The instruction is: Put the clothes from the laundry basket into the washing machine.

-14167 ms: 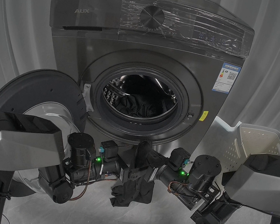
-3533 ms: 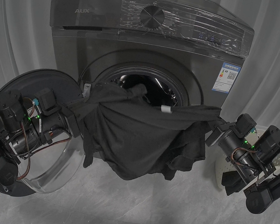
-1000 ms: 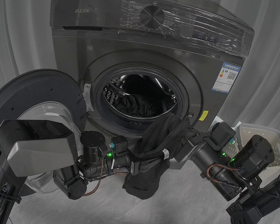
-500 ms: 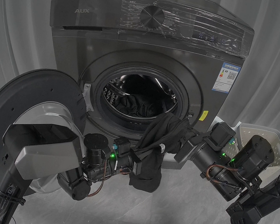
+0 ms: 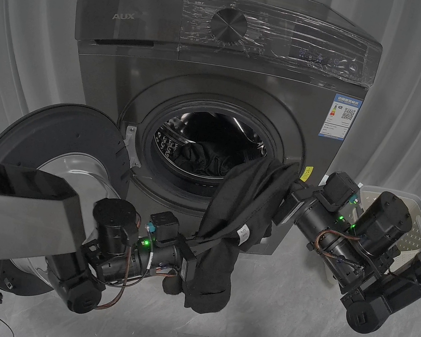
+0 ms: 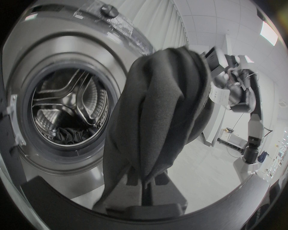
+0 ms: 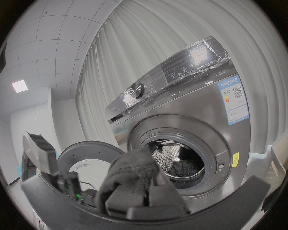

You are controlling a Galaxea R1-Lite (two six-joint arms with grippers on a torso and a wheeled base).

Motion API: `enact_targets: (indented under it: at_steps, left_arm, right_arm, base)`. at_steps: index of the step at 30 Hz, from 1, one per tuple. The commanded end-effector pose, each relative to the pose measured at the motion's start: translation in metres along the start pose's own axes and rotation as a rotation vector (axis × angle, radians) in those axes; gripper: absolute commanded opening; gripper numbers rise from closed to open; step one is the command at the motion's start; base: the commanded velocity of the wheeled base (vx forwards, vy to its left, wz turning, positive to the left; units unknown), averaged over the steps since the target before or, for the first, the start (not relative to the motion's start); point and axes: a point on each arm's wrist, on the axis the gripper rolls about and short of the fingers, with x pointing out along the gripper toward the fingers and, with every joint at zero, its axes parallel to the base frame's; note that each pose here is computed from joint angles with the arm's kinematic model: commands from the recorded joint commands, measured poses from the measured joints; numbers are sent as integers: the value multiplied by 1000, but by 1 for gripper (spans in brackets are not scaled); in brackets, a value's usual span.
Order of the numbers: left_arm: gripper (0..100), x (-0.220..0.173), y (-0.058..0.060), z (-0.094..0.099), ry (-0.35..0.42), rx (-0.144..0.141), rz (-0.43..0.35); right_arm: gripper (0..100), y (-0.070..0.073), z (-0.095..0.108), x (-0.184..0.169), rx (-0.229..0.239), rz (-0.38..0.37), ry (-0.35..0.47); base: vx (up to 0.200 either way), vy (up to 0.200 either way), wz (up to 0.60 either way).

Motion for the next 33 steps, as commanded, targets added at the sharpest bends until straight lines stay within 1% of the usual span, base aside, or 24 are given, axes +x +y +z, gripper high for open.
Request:
enact_targets:
  at_steps: [1,3,5,6,8,10,11,12,14,18,19,22,26,27,30,32,33]
  left_arm:
    - [0,-35,-25,49,-82,41,-37]
    - [0,-39,-29,54,-93,47,-43]
    - [0,-42,-32,57,-98,48,-49]
    - [0,-47,-34,60,-104,50,-51]
    - [0,-54,-37,62,-101,49,-51]
    - [0,-61,-39,65,-101,47,-50]
    - [0,-61,-39,65,-101,47,-50]
    - [0,-72,-41,67,-95,47,-45]
    - [0,-80,-43,69,-96,46,-49]
    - [0,-81,-42,73,-109,50,-45]
    - [0,-78,-41,75,-120,59,-34]
    - [0,-76,-39,74,-120,56,-28]
    - [0,-75,-37,75,-124,57,-14]
    - [0,-75,-37,76,-129,57,-13]
    - [0,-73,-35,78,-141,50,12]
    - [0,-70,-33,81,-157,46,50]
    - [0,-70,-33,81,-157,46,50]
  right_arm:
    - [0,-20,-26,19,-10,-50,31]
    - [0,-18,-31,19,-5,-48,43]
    - [0,-18,-37,20,-3,-49,60]
    - [0,-20,-47,20,-2,-55,82]
    - [0,-22,-58,20,1,-60,113]
    - [0,-20,-66,20,4,-55,135]
    - [0,-20,-66,20,4,-55,135]
    - [0,-16,-72,20,7,-46,151]
    - [0,-15,-78,20,9,-42,168]
    - [0,-14,-82,20,9,-37,178]
    - [0,-8,-89,19,13,-25,199]
    - [0,-6,-95,17,17,-18,219]
    - [0,-2,-96,16,17,-8,223]
    - [100,-1,-96,16,18,-5,223]
    - [100,3,-97,15,21,3,229]
    - [100,4,-98,13,21,3,236]
    - [100,3,-99,8,15,0,255]
  base:
    - [0,0,0]
    - [0,0,0]
    - [0,0,0]
    - [0,0,0]
    - [0,0,0]
    - [0,0,0]
    - [0,0,0]
    - [0,0,0]
    - [0,0,0]
    - [0,0,0]
    - [0,0,0]
    - [0,0,0]
    - [0,0,0]
    - [0,0,0]
    - [0,0,0]
    - [0,0,0]
    - [0,0,0]
